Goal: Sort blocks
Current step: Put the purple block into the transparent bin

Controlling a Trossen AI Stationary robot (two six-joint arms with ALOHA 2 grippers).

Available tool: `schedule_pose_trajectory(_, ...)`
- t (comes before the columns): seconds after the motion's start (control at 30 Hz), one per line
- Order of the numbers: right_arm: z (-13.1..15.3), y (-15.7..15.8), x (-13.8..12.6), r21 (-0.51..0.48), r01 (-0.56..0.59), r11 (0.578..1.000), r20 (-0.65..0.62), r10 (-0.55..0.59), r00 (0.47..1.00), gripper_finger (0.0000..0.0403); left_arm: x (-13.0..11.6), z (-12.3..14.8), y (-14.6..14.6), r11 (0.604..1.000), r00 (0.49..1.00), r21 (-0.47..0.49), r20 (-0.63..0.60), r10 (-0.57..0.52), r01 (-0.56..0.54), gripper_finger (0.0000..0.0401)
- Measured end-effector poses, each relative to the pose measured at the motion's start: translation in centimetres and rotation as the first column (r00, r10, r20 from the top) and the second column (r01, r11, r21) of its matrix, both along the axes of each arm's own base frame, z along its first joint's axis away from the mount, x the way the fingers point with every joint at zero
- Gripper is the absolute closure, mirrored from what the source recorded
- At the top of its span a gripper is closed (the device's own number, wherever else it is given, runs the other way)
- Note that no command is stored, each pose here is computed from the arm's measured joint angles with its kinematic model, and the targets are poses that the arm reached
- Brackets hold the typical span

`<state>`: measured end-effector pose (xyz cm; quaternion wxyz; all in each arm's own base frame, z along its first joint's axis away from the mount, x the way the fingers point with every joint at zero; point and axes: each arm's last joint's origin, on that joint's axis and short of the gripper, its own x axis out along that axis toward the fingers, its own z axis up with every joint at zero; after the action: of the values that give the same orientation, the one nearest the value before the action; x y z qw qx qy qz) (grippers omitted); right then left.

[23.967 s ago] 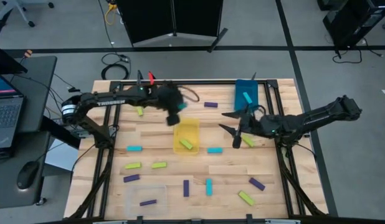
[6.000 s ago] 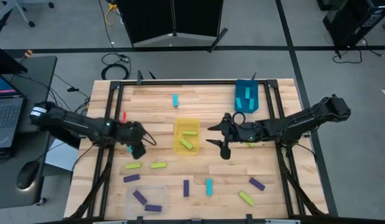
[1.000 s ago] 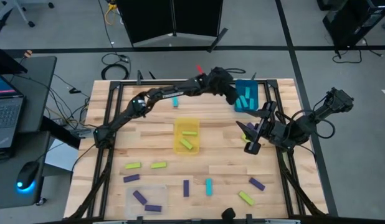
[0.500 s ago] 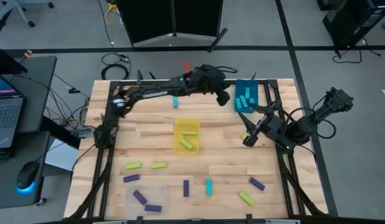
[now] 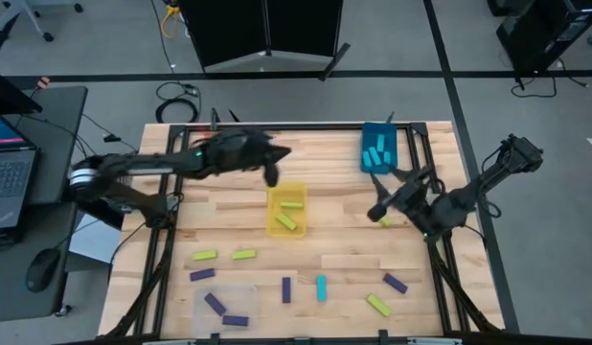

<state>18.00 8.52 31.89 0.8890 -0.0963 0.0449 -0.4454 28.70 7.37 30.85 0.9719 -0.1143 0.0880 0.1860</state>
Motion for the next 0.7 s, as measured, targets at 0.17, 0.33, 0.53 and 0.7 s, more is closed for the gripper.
schedule_pose_trajectory(0.17, -3.2, 0.0, 1.2, 0.067, -0.259, 0.964, 0.073, 0.254, 0.964, 0.0223, -4.0, 1.1, -2.5, 1.0, 0.993, 0.012, 0.112, -0.021, 0.02, 0.0392)
schedule_pose_trajectory(0.33, -5.9, -0.1, 3.7, 0.127, -0.414, 0.901, 0.075, 0.408, 0.91, 0.0236, -6.6, 2.1, -4.2, 0.998, 0.985, 0.024, 0.164, -0.061, 0.058, 0.0391)
schedule_pose_trajectory(0.53, -8.1, -0.5, 6.8, 0.213, -0.432, 0.876, -0.001, 0.442, 0.897, 0.0237, -8.6, 2.9, -5.7, 0.99, 0.977, 0.073, 0.169, -0.13, 0.119, 0.0391)
schedule_pose_trajectory(0.7, -9.2, -2.1, 7.2, 0.411, -0.3, 0.861, -0.141, 0.385, 0.912, 0.0229, -9.9, 3.1, -6.5, 0.993, 0.986, 0.077, 0.139, -0.095, 0.085, 0.0391)
